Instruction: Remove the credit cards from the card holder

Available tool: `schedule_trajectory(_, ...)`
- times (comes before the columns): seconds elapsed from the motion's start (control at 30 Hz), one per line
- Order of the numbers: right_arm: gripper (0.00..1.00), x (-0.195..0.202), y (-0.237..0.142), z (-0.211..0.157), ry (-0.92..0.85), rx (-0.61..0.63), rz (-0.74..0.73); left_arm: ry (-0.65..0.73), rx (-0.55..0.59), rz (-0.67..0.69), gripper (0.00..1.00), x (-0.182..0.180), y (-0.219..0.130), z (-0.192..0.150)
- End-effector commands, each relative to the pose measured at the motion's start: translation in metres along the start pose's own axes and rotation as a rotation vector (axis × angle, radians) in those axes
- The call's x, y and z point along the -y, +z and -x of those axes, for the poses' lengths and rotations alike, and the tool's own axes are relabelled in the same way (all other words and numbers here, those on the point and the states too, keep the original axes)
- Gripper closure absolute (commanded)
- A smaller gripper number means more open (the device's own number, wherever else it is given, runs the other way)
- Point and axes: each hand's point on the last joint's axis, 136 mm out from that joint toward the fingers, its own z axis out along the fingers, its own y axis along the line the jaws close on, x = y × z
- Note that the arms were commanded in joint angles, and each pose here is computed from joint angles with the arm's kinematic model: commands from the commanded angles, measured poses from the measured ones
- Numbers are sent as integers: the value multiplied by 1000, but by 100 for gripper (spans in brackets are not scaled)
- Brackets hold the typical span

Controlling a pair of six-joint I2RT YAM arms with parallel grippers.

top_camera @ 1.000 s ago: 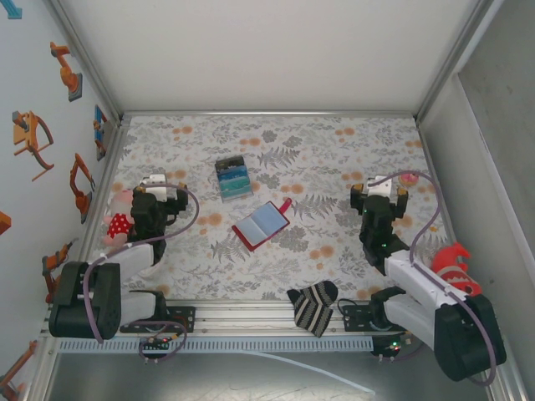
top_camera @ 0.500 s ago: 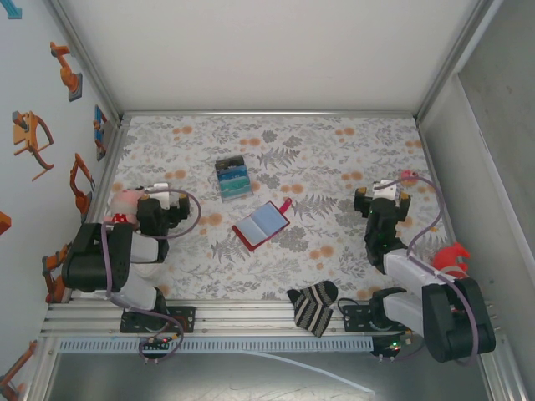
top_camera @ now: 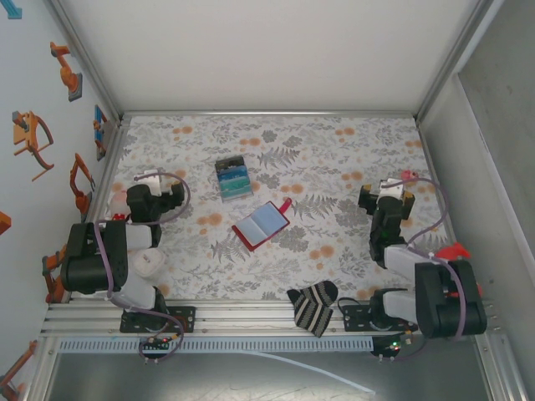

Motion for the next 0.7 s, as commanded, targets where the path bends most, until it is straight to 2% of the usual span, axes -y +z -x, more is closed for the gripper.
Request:
schedule_trajectory(0.0, 1, -2, 7, 9, 41, 51, 14, -21, -8, -18, 3, 4, 0, 0)
schedule_trajectory(0.23, 1, 2, 19, -4, 75, 40, 7, -13, -13, -5, 3, 4, 0, 0)
schedule_trajectory(0.4, 1, 3, 30, -14, 117, 3, 54, -4, -15, 5, 3, 4, 1, 0)
schedule_trajectory(0.57, 1, -33, 47, -16, 70, -76, 289, -2, -16, 8, 3, 4, 1, 0)
schedule_trajectory(0.67, 1, -35, 45, -17, 75, -81, 314, -2, -15, 9, 3, 4, 1, 0)
